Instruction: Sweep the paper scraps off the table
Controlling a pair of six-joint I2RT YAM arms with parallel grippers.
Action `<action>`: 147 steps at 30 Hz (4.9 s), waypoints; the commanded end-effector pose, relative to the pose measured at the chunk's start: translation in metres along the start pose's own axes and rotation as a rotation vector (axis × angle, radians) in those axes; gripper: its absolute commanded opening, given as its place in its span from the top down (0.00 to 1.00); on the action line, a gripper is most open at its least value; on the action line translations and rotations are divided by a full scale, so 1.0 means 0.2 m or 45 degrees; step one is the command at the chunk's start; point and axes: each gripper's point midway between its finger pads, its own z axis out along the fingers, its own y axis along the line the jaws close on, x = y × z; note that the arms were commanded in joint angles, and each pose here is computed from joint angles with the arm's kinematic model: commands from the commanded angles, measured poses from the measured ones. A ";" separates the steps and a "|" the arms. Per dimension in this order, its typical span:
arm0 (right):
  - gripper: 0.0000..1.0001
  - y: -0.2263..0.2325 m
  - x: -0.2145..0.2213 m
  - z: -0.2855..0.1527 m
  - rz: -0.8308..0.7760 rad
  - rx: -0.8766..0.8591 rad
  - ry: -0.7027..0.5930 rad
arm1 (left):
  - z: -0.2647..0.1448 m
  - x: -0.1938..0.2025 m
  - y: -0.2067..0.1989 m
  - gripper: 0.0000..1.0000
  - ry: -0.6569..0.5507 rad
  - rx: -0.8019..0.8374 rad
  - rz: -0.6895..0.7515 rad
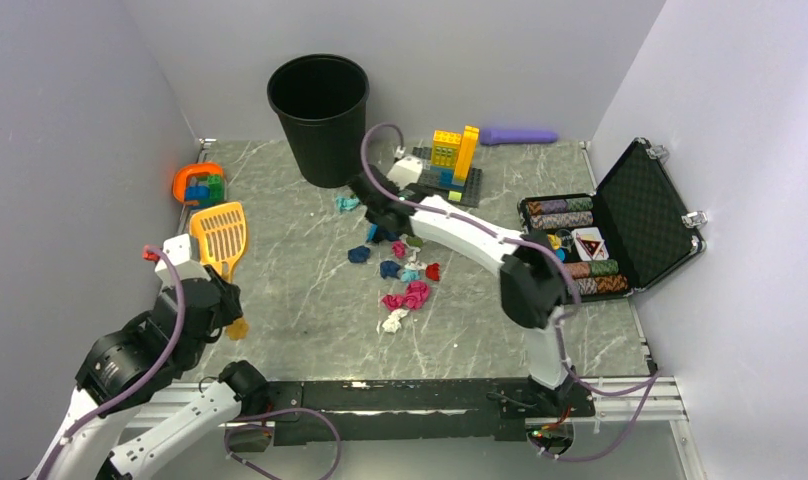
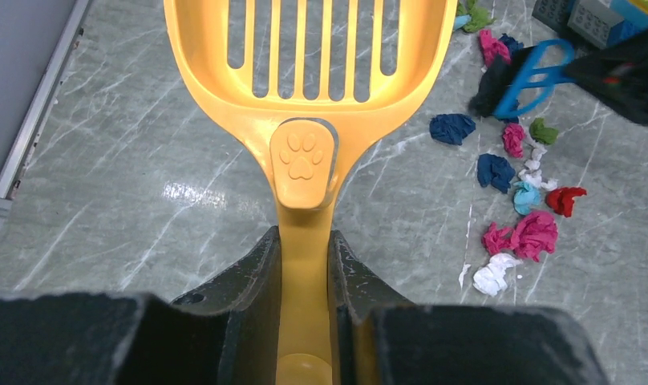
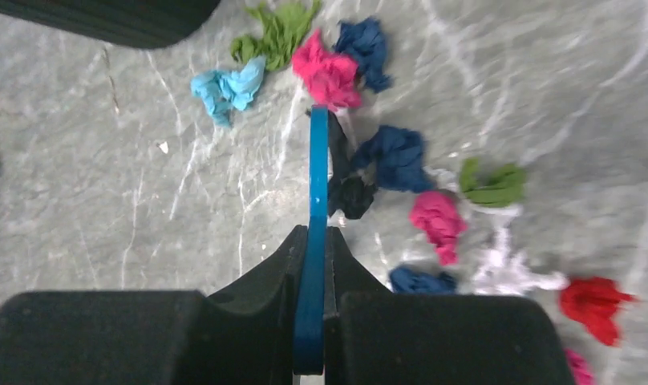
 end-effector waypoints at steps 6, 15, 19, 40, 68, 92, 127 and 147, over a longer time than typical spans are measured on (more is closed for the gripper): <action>1.00 0.30 -0.42 -0.24 -0.029 -0.471 -0.259 | 0.04 -0.13 -0.09 1.00 -0.093 0.018 0.098; 1.00 0.39 -0.47 0.15 0.304 -0.633 -0.188 | 0.03 -0.14 -0.09 1.00 -0.093 0.016 0.104; 1.00 0.36 -0.40 0.35 0.366 -0.585 -0.117 | 0.03 -0.14 -0.08 1.00 -0.094 0.014 0.115; 1.00 -0.17 -0.54 -0.25 0.182 -0.343 -0.209 | 0.11 -0.10 -0.22 1.00 -0.066 0.122 0.138; 1.00 -0.50 -0.18 -0.08 -0.470 -0.062 0.294 | 0.45 0.42 -0.64 1.00 0.518 0.220 0.325; 1.00 -0.01 -0.13 -0.42 -0.357 -0.852 0.439 | 0.57 0.68 -0.84 1.00 0.744 0.411 0.476; 1.00 -0.11 0.03 -0.35 -0.323 -0.711 0.579 | 0.48 0.43 -0.84 1.00 0.538 0.445 0.432; 1.00 -0.64 -0.33 -0.77 -0.482 -0.196 0.304 | 0.25 0.79 -0.55 1.00 0.779 0.499 0.360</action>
